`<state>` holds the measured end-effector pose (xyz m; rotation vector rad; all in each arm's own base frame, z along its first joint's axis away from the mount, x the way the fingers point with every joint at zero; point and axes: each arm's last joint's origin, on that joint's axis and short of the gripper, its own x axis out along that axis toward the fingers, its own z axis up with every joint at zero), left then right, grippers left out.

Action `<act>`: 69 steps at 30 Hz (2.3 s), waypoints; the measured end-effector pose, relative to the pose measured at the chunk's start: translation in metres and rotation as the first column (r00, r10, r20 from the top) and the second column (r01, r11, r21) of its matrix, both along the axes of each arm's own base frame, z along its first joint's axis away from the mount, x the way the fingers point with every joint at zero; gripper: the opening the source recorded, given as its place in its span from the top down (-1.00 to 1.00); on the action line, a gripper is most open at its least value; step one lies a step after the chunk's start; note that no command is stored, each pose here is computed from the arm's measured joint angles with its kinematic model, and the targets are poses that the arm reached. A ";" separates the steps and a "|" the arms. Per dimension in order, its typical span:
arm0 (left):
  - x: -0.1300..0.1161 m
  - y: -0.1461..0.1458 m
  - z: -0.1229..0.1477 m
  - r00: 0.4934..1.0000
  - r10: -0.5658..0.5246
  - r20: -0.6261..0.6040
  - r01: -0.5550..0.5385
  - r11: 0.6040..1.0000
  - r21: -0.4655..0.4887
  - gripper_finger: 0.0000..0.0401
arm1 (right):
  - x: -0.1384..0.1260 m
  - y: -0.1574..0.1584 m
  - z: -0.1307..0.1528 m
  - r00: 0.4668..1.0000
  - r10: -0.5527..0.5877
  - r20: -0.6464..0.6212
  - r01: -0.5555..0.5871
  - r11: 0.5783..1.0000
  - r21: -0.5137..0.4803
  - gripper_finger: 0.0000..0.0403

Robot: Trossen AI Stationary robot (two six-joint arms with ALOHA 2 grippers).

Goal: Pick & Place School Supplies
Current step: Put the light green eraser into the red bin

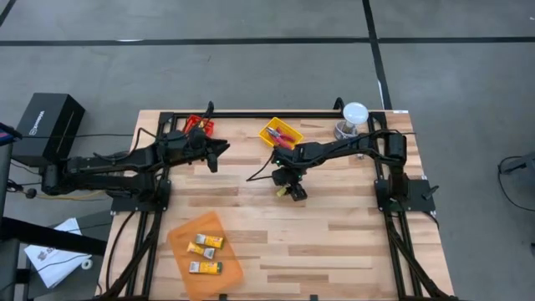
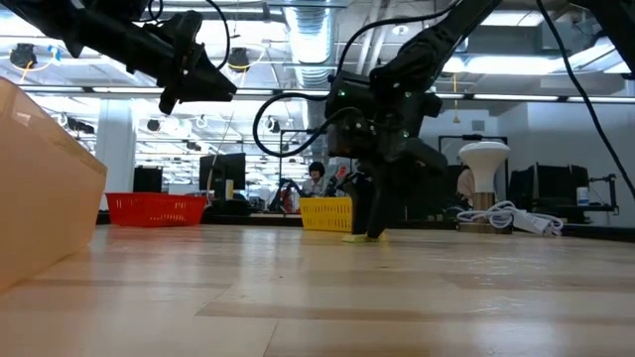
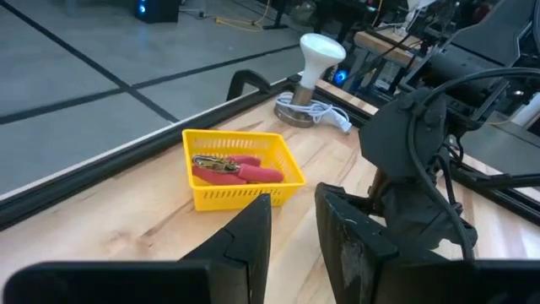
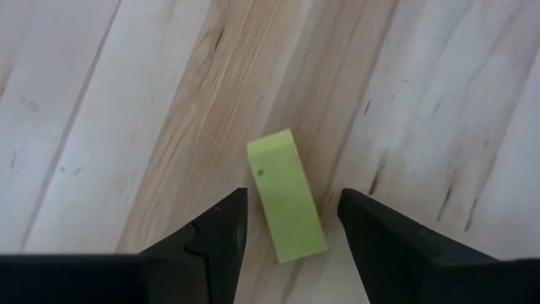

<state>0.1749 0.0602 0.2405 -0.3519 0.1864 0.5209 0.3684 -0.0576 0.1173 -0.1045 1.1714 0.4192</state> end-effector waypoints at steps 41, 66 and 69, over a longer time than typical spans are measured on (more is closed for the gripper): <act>0.000 0.000 0.000 1.000 -0.013 -0.026 0.014 0.999 0.042 0.54 | 0.030 -0.017 0.012 0.999 -0.048 -0.004 0.049 0.998 0.034 0.97; 0.025 -0.012 -0.030 0.965 -0.224 -0.140 0.209 0.971 -0.116 0.47 | 0.046 -0.059 0.185 0.960 -0.195 0.199 0.159 0.970 0.185 0.92; 0.037 -0.016 -0.044 0.944 -0.256 -0.206 0.230 0.963 -0.144 0.39 | 0.029 -0.062 0.217 0.939 -0.232 0.254 0.180 0.961 0.212 0.75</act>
